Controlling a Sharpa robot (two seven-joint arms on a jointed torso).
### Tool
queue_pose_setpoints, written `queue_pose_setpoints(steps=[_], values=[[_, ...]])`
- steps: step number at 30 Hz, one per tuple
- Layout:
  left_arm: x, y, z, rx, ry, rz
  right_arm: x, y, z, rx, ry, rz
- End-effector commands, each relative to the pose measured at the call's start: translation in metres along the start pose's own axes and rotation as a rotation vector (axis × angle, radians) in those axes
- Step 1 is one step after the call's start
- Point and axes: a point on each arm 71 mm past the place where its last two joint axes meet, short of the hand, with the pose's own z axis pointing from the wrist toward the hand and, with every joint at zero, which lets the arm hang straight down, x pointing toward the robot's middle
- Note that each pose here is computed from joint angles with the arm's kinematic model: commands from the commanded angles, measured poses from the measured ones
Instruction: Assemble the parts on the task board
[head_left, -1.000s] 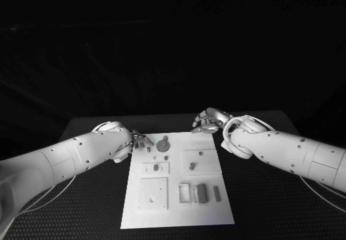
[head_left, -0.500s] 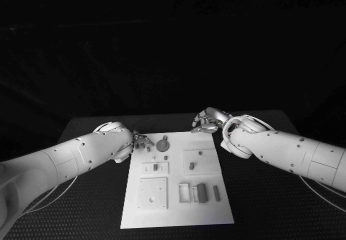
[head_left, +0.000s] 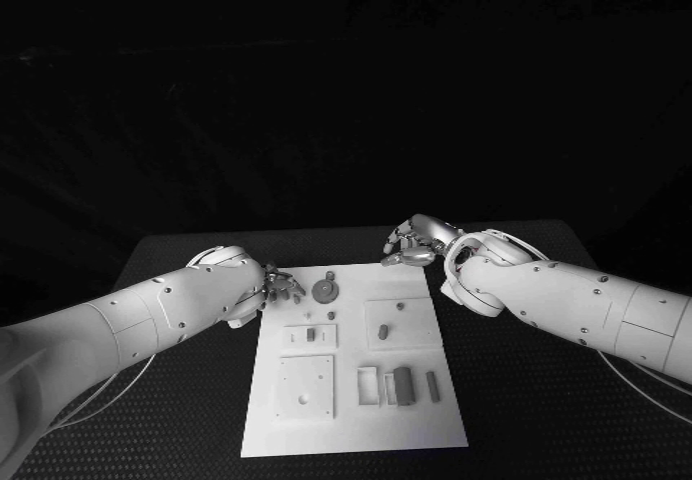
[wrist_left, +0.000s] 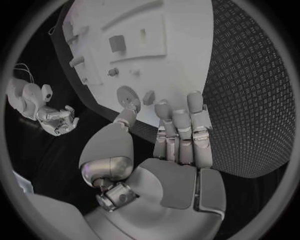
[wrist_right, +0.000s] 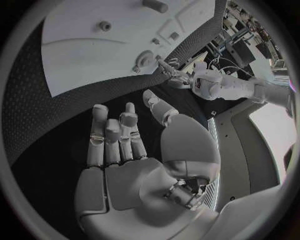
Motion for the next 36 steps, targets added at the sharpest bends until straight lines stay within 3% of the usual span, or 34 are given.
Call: queue_pose_setpoints(steps=[1, 17, 36], values=[[0.0043, -0.0033, 0.0009, 0.020, 0.012, 0.005, 0.0009, 0.0018, 0.0001, -0.011, 0.008, -0.002], [0.0044, -0.0020, 0.0024, 0.024, 0.002, -0.016, 0.0013, 0.0014, 0.0003, -0.008, 0.014, -0.003], [0.0065, -0.0011, 0.0021, 0.031, 0.028, -0.036, 0.0018, 0.0014, 0.0008, -0.007, 0.018, -0.003]])
